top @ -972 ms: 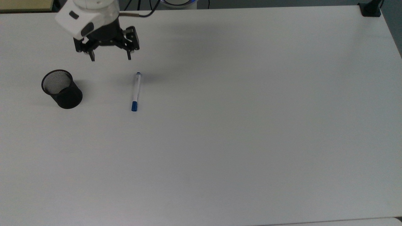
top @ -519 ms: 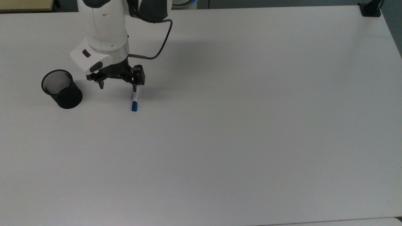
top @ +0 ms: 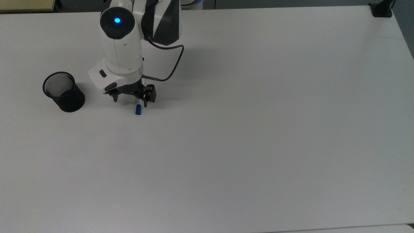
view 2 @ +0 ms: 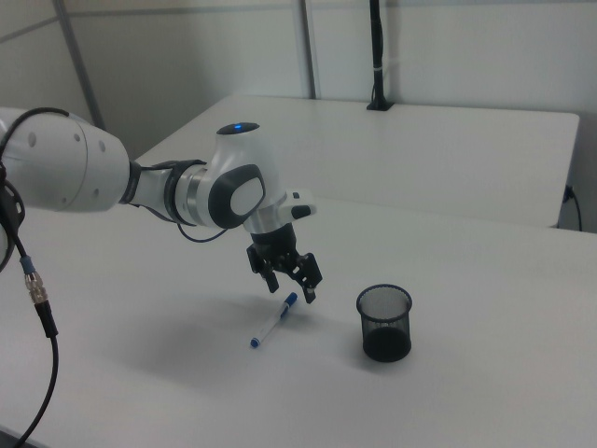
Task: Insert the marker
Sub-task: 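Close the gripper on the marker's middle and lift it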
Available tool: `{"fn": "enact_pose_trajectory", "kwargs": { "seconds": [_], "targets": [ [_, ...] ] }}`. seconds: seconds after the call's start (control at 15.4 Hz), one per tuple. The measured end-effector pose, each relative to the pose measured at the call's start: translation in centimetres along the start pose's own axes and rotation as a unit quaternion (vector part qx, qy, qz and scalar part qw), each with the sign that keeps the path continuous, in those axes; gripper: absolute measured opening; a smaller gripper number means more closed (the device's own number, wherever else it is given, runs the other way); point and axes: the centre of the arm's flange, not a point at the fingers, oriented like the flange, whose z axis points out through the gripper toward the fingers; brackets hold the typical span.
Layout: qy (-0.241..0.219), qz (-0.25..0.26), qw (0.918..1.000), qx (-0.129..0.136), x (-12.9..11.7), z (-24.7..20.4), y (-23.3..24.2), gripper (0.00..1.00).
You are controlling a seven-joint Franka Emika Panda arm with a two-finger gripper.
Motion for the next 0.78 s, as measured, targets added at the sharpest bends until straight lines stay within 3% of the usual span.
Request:
{"fn": "enact_pose_trajectory", "kwargs": {
  "seconds": [0.13,0.26,0.39,0.58,0.78],
  "targets": [
    [0.009,0.001,1.0,0.0,0.3,0.5,-0.2,0.82],
    [0.012,0.001,0.9999,0.001,0.4,1.3,-0.3,0.77],
    [0.018,0.012,0.9998,0.002,0.6,2.0,-0.7,0.59],
    [0.023,0.026,0.9994,0.009,0.8,1.9,-2.2,0.24],
    [0.025,0.034,0.9991,0.01,0.8,1.7,-2.4,0.19]
  ]
}}
